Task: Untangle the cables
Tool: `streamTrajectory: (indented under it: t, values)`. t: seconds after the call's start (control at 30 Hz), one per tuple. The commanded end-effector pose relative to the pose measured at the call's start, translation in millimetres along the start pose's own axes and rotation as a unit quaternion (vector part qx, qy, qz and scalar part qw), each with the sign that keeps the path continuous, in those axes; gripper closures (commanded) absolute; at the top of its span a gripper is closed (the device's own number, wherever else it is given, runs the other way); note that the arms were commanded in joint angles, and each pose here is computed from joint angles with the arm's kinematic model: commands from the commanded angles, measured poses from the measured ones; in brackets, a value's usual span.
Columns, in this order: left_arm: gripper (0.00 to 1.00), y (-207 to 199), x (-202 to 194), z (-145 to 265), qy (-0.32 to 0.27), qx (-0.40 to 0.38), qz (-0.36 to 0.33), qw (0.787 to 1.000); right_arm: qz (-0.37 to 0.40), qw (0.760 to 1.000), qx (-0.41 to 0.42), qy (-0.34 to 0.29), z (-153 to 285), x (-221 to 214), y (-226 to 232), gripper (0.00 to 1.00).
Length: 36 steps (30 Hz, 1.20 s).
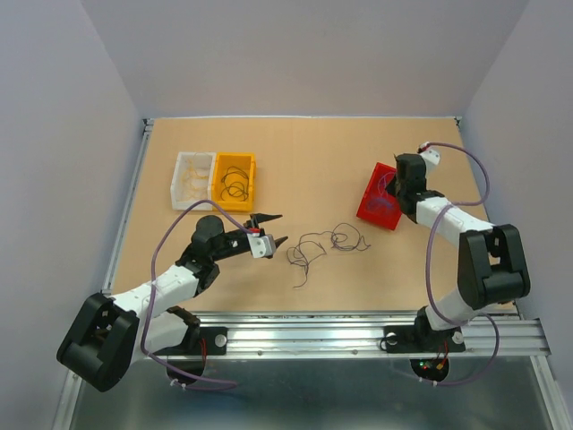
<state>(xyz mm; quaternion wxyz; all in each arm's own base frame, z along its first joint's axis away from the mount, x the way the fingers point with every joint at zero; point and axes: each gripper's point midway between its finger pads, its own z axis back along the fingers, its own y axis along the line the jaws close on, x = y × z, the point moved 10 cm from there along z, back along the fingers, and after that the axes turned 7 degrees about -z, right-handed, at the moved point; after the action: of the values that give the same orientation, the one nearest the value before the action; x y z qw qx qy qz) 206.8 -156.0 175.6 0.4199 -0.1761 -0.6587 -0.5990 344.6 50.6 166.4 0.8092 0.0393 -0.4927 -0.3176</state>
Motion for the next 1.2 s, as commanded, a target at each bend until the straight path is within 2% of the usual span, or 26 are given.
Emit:
streamTrajectory:
  t: [0.0, 0.1, 0.2, 0.23, 0.3, 0.33, 0.4, 0.57, 0.6, 0.73, 0.9, 1.03, 1.17]
  values:
    - [0.32, 9, 7, -3, -0.015, 0.01, -0.013, 1.0, 0.046, 0.997, -0.062, 0.005, -11, -6, 11, 0.96]
    - [0.32, 11, 10, -6, -0.009, 0.02, -0.009, 1.0, 0.074, 0.991, -0.104, 0.029, -31, -20, 15, 0.95]
    - [0.3, 14, 10, -7, 0.006, 0.04, -0.003, 0.999, 0.078, 0.99, -0.11, 0.04, -39, -28, 15, 0.92]
    - [0.29, 14, 11, -8, 0.012, 0.048, -0.001, 0.999, 0.075, 0.99, -0.11, 0.04, -39, -29, 16, 0.89]
    - [0.26, 16, 14, -10, 0.017, 0.062, 0.011, 0.998, 0.076, 0.99, -0.109, 0.04, -39, -28, 16, 0.76]
    - [0.23, 18, 14, -11, 0.029, 0.074, 0.018, 0.997, 0.076, 0.991, -0.105, 0.035, -35, -24, 18, 0.67]
    - [0.21, 20, 17, -17, 0.035, 0.072, 0.032, 0.996, 0.072, 0.992, -0.099, 0.023, -28, -16, 20, 0.56]
    - [0.2, 14, 16, -39, 0.087, 0.06, 0.061, 0.993, 0.053, 0.997, -0.053, -0.012, 8, 17, 28, 0.5]
    - [0.19, 12, 14, -42, 0.106, 0.06, 0.064, 0.991, 0.057, 0.997, -0.045, -0.012, 12, 20, 29, 0.45]
    - [0.19, 0, 14, -62, 0.138, 0.039, 0.065, 0.987, 0.054, 0.998, -0.021, -0.014, 25, 30, 33, 0.34]
    - [0.18, -16, 8, -86, 0.188, -0.004, 0.071, 0.98, 0.052, 0.999, 0.015, 0.001, 32, 28, 37, 0.3]
    - [0.18, -26, -5, -102, 0.243, -0.061, 0.101, 0.963, 0.057, 0.998, 0.033, -0.002, 36, 17, 25, 0.28]
    - [0.17, -28, -3, -109, 0.241, -0.091, 0.119, 0.959, 0.059, 0.997, 0.049, -0.005, 48, 14, 16, 0.27]
